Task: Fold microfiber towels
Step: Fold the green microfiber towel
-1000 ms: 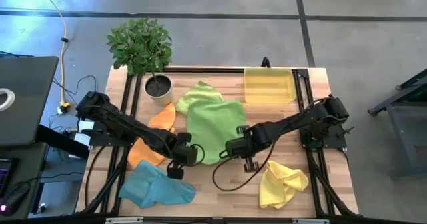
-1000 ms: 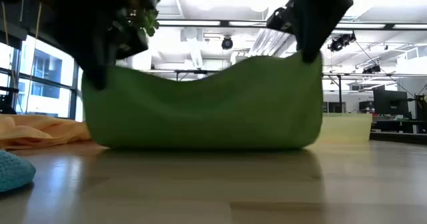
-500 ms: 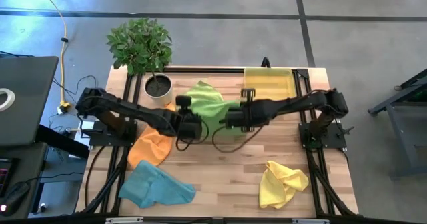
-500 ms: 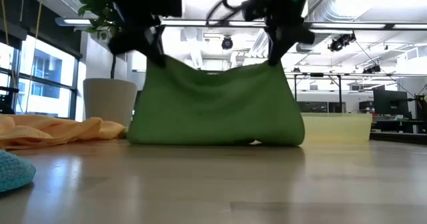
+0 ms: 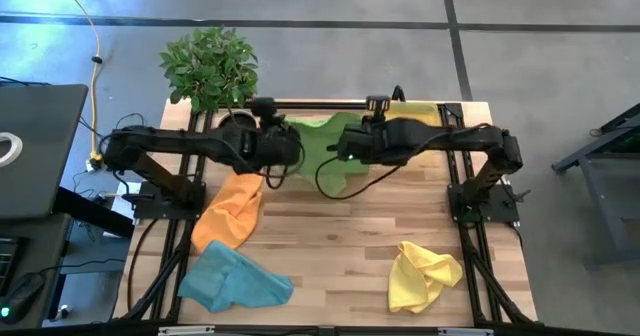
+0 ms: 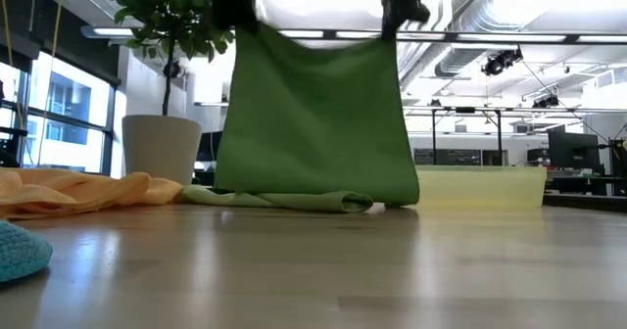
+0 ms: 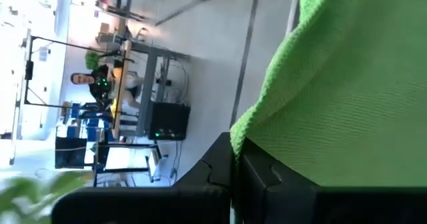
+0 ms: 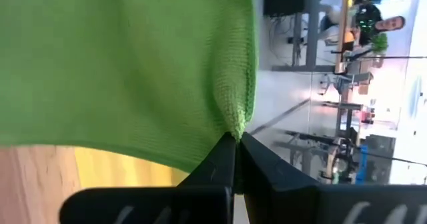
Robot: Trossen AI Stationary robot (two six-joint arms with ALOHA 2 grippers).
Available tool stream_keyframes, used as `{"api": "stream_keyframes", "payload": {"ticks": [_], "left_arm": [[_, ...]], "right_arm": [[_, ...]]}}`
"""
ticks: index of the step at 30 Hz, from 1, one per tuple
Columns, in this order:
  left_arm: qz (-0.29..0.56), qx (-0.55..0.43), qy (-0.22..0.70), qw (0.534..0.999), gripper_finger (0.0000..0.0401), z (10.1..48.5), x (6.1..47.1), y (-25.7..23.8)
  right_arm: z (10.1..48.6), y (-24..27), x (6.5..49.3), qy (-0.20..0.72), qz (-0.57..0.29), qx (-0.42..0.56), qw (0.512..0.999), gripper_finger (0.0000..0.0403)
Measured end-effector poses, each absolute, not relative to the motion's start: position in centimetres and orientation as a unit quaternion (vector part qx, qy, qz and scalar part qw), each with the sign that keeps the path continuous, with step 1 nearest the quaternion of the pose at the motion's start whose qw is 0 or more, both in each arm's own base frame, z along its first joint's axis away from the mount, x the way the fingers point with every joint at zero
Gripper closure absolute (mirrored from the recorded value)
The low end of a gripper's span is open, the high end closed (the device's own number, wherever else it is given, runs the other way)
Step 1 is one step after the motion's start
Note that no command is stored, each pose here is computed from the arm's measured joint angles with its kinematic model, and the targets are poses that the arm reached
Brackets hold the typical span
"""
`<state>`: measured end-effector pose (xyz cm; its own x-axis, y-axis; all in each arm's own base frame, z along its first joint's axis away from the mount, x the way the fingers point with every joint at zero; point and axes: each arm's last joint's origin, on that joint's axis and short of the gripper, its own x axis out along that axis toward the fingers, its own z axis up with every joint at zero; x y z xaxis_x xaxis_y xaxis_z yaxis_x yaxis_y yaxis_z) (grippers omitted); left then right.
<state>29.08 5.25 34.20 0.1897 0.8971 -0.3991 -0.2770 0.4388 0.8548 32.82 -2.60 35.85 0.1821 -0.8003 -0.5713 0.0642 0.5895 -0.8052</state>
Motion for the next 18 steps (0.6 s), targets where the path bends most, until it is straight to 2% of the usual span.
{"api": "stream_keyframes", "payload": {"ticks": [5,10,14,18], "left_arm": [[0.415,0.319,0.407,0.748,0.0401,39.5,27.7,3.2],[0.384,0.311,0.339,0.801,0.0401,43.1,26.3,0.1],[0.311,0.286,0.307,0.853,0.0401,43.5,25.7,-2.9],[0.221,0.239,0.317,0.891,0.0401,42.4,25.3,-5.9]], "right_arm": [[41.2,-0.8,31.7,0.505,-0.303,-0.302,0.749,0.0402],[45.0,1.9,30.6,0.443,-0.239,-0.254,0.826,0.0402],[46.1,4.4,29.9,0.419,-0.169,-0.206,0.868,0.0402],[45.5,7.0,29.4,0.429,-0.104,-0.155,0.884,0.0402]]}}
